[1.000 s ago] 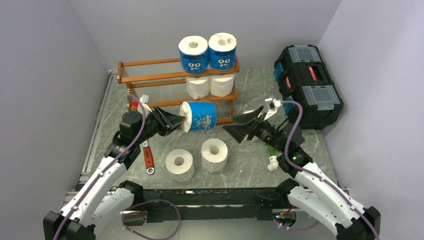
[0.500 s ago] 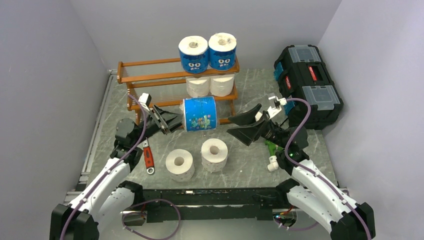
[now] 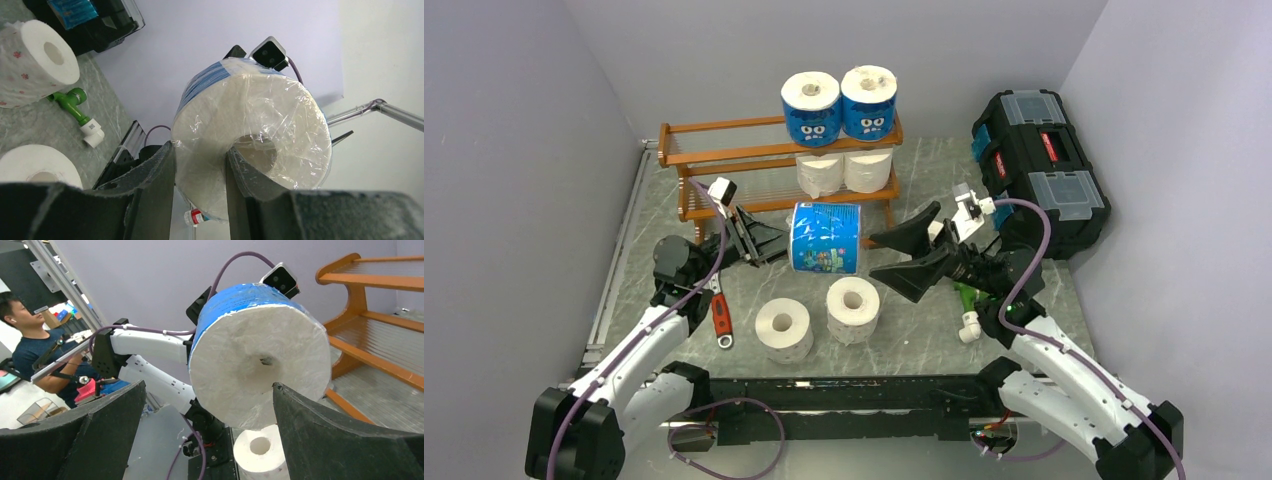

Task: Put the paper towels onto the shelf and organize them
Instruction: Pick up the paper towel from the center of the board.

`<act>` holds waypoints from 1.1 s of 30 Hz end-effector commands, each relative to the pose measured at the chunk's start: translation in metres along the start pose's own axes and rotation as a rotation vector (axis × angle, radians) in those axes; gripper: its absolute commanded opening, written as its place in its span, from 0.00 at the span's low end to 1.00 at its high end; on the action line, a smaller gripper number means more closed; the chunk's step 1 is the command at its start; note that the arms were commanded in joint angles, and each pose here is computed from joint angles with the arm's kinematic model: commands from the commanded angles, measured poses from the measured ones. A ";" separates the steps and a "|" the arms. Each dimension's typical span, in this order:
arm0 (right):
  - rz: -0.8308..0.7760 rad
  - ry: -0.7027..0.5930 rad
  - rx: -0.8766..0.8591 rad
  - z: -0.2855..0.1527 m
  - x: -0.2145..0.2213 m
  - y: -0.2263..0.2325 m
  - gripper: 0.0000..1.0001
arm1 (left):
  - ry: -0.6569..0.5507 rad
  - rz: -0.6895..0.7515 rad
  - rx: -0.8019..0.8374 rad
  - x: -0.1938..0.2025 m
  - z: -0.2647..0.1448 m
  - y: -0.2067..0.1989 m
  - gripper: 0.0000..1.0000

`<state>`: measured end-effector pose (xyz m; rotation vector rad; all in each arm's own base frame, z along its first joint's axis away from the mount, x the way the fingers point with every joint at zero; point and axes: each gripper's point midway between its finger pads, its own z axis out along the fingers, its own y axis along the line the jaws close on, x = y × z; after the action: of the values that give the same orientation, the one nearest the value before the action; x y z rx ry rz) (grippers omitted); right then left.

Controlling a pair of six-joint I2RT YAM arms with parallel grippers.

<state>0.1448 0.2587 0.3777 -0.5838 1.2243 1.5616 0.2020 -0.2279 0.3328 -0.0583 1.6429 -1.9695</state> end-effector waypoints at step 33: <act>-0.044 0.045 0.045 0.041 0.003 -0.011 0.75 | -0.041 0.038 0.016 -0.002 0.003 -0.016 0.00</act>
<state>0.1598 0.2971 0.3646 -0.6185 1.3352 1.5190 0.2050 -0.2305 0.3242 -0.1238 1.6897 -1.9507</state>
